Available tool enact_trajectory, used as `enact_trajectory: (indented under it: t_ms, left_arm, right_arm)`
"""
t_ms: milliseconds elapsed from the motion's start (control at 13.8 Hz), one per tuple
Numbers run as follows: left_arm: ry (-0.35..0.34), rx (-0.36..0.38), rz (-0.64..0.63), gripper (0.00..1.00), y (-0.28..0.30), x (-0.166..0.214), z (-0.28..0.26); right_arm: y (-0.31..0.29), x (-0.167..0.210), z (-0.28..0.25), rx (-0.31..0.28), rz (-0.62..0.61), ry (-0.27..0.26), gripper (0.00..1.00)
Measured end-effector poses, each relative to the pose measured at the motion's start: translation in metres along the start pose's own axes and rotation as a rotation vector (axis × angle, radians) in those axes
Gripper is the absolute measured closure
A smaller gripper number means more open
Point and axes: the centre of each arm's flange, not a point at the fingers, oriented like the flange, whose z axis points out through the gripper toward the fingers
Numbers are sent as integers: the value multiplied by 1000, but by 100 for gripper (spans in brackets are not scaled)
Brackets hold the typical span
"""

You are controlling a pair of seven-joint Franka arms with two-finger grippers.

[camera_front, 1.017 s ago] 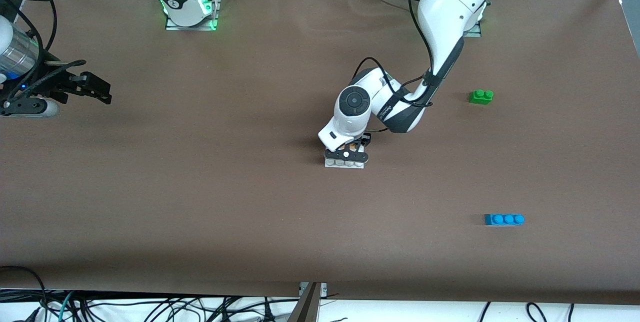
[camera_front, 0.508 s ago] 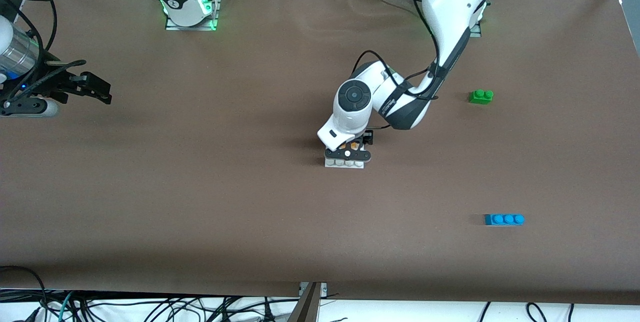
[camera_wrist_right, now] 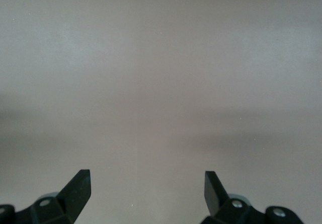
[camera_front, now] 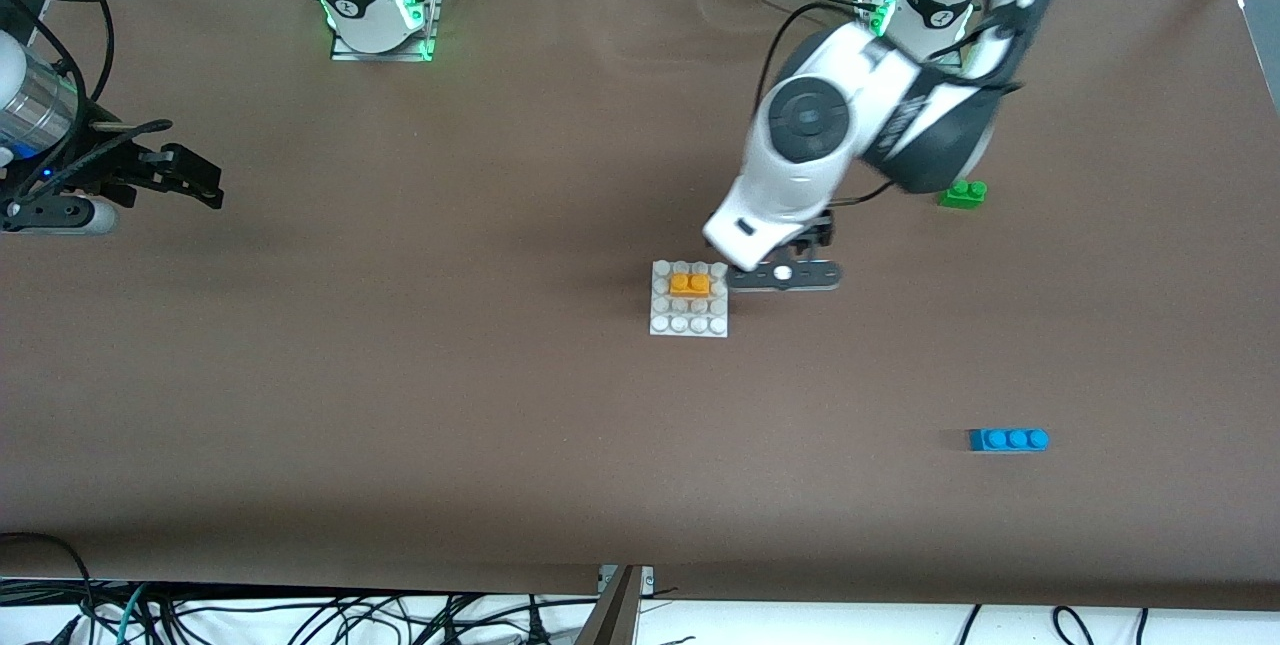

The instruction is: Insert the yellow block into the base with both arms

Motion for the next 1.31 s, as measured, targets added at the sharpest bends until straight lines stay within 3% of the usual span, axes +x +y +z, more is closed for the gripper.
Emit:
enact_trajectory:
  t_ms: [290, 508, 799, 1017, 1307]
  left_arm:
    - [-39, -11, -16, 0, -117, 27, -72]
    - [-2, -22, -6, 0, -199, 41, -106]
    - [46, -31, 49, 0, -299, 32, -135]
    - [92, -34, 60, 0, -314, 23, -114]
    - [103, -32, 58, 0, -316, 7, -111]
  right_arm:
    - [0, 0, 0, 0, 0, 0, 0]
    - [0, 0, 0, 0, 0, 0, 0]
    - [-2, 0, -1, 0, -3, 1, 0]
    - [-5, 0, -2, 2, -8, 3, 0]
    - [-6, 0, -2, 15, -8, 3, 0]
